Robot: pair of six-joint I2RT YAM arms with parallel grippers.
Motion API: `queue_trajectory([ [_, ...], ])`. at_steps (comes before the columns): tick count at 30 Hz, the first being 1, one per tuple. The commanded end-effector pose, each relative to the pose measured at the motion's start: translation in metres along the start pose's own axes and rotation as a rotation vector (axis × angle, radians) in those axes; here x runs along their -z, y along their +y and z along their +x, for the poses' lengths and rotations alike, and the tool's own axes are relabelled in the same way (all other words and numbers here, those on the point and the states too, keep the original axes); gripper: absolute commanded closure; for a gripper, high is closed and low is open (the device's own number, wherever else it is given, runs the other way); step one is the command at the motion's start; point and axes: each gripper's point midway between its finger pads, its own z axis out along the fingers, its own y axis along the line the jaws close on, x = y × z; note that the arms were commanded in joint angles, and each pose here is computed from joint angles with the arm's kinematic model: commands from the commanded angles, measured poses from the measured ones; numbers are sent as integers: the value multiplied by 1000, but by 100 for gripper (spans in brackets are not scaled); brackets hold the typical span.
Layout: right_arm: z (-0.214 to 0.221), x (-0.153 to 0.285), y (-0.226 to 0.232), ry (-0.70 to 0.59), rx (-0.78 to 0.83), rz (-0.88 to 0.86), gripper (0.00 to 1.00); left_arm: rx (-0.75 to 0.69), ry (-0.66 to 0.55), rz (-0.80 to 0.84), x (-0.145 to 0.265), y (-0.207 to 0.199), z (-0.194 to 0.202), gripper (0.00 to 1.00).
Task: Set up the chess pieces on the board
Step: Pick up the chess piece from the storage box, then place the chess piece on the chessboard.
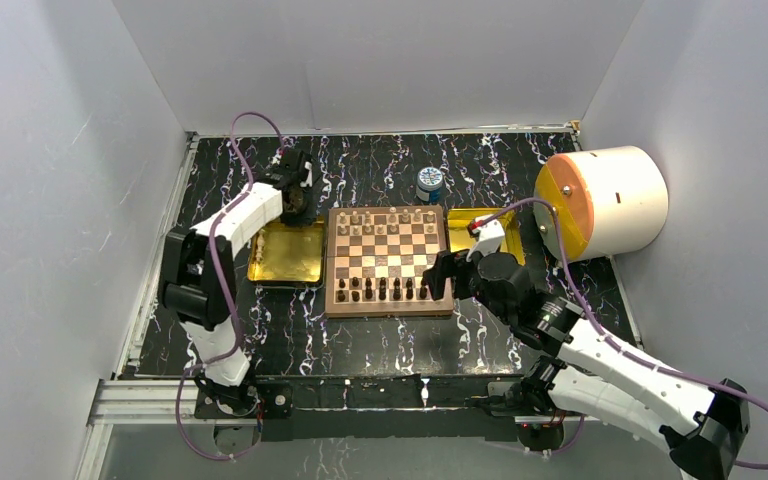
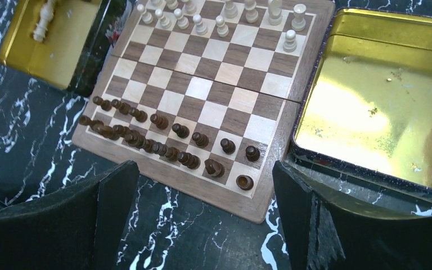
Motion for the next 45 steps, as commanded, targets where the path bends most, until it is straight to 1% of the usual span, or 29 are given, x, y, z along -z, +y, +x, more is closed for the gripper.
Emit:
queue_trajectory([
  [1,-33,-2,22,-99,86,-97,1,-15,-41,101,61,-7,-10,96],
  [6,-38,-2,43,-121,211,-221,1,-11,-48,175,90,-13,-3,95],
  [7,-43,-1,50,-145,226,-255,1,-11,-41,205,95,-17,0,95],
  [9,-46,-1,60,-163,272,-315,3,-16,-26,246,104,-22,5,95],
  [15,-55,-10,80,-217,388,-403,9,-29,4,350,124,-35,18,95],
  [17,-57,-16,87,-235,450,-430,11,-46,18,399,130,-41,21,95],
  [18,-54,-18,94,-228,484,-470,12,-55,26,433,134,-46,24,95],
  [22,-50,-27,109,-249,615,-558,16,-76,74,591,151,-69,35,95],
  [25,-44,-33,119,-287,787,-629,19,-92,118,681,162,-82,47,95],
  [28,-50,-43,122,-331,870,-625,27,-100,146,731,169,-91,58,94],
  [31,-53,-55,126,-346,943,-617,45,-113,182,769,173,-99,72,94],
  [32,-51,-58,128,-342,973,-630,46,-111,199,797,175,-102,77,94],
  [34,-50,-61,133,-368,1039,-659,47,-102,211,852,182,-110,83,94],
  [37,-54,-58,144,-433,1094,-710,44,-113,210,875,189,-117,88,93],
  [42,-52,-60,158,-431,1179,-799,41,-140,231,911,198,-129,95,93],
  [45,-54,-61,163,-450,1212,-820,41,-156,243,921,202,-136,100,93],
])
